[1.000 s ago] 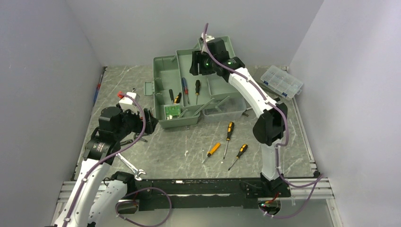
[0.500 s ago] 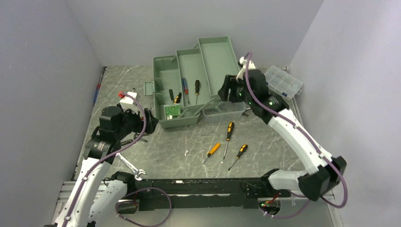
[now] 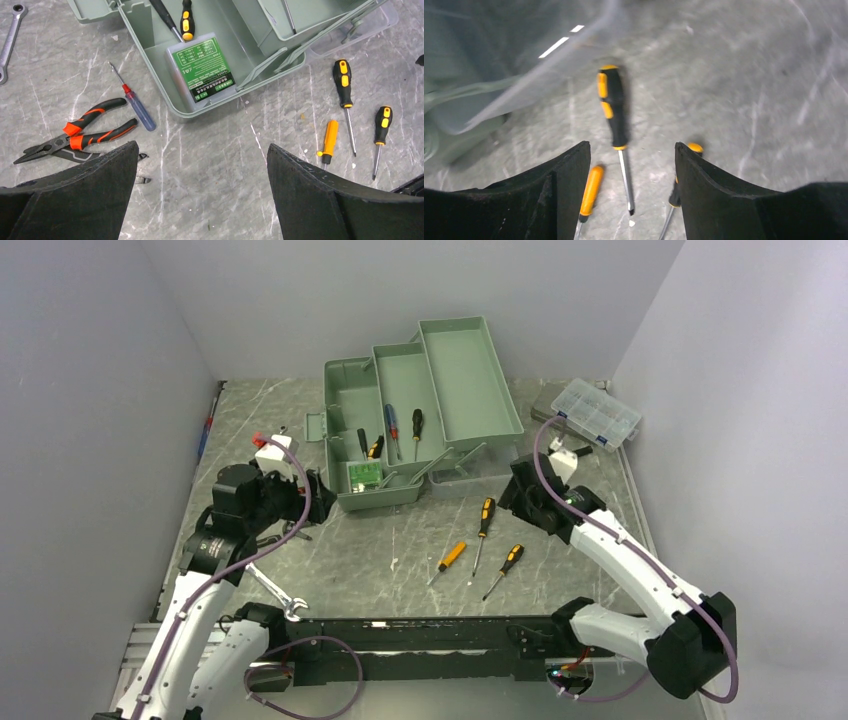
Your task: Pack the tool kit
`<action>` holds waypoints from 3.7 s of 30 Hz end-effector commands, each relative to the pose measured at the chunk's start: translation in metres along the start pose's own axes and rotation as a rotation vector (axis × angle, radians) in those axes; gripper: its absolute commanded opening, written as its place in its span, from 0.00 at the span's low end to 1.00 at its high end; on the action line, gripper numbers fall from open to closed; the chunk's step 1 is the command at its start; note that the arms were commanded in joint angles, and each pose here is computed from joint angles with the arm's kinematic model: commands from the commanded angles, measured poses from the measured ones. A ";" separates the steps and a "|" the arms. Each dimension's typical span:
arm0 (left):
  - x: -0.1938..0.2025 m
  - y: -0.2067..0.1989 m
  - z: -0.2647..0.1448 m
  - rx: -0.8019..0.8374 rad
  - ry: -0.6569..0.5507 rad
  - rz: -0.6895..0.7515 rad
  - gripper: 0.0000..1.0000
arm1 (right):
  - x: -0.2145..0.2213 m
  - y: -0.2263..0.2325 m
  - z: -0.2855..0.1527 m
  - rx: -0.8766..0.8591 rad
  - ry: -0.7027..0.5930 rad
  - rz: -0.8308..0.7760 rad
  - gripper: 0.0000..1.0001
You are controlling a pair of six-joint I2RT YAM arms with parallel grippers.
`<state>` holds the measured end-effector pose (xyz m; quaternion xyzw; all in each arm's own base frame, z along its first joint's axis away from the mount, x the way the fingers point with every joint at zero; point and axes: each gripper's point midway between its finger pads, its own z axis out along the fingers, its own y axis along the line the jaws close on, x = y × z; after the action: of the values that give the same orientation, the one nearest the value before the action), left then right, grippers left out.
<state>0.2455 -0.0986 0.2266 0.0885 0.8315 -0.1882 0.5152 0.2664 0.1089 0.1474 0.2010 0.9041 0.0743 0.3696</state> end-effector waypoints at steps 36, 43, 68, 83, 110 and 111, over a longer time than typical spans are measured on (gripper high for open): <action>0.016 -0.069 0.028 0.250 0.105 -0.011 0.98 | 0.022 -0.033 0.002 0.069 0.006 0.116 0.00; 0.050 -0.135 0.047 0.327 0.182 -0.011 0.98 | -0.089 0.038 -0.086 -0.334 -0.366 -0.029 0.00; 0.137 -0.232 0.101 0.254 0.414 0.329 0.98 | -0.254 0.212 -0.057 -0.435 -0.494 -0.499 0.00; 0.166 -0.244 0.111 0.276 0.494 0.307 0.97 | -0.203 0.225 0.065 -0.443 -0.083 -0.412 0.06; 0.182 -0.253 0.129 0.283 0.537 0.351 0.84 | -0.261 0.150 -0.122 -0.524 -0.493 -0.241 0.74; 0.184 -0.254 0.131 0.282 0.540 0.351 0.81 | -0.260 0.146 -0.129 -0.530 -0.518 -0.227 0.74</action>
<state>0.1806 -0.3726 0.0609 0.3428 0.8839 -0.1590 0.2754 0.3966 0.1475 0.4345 -0.0237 0.7805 0.2102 0.5883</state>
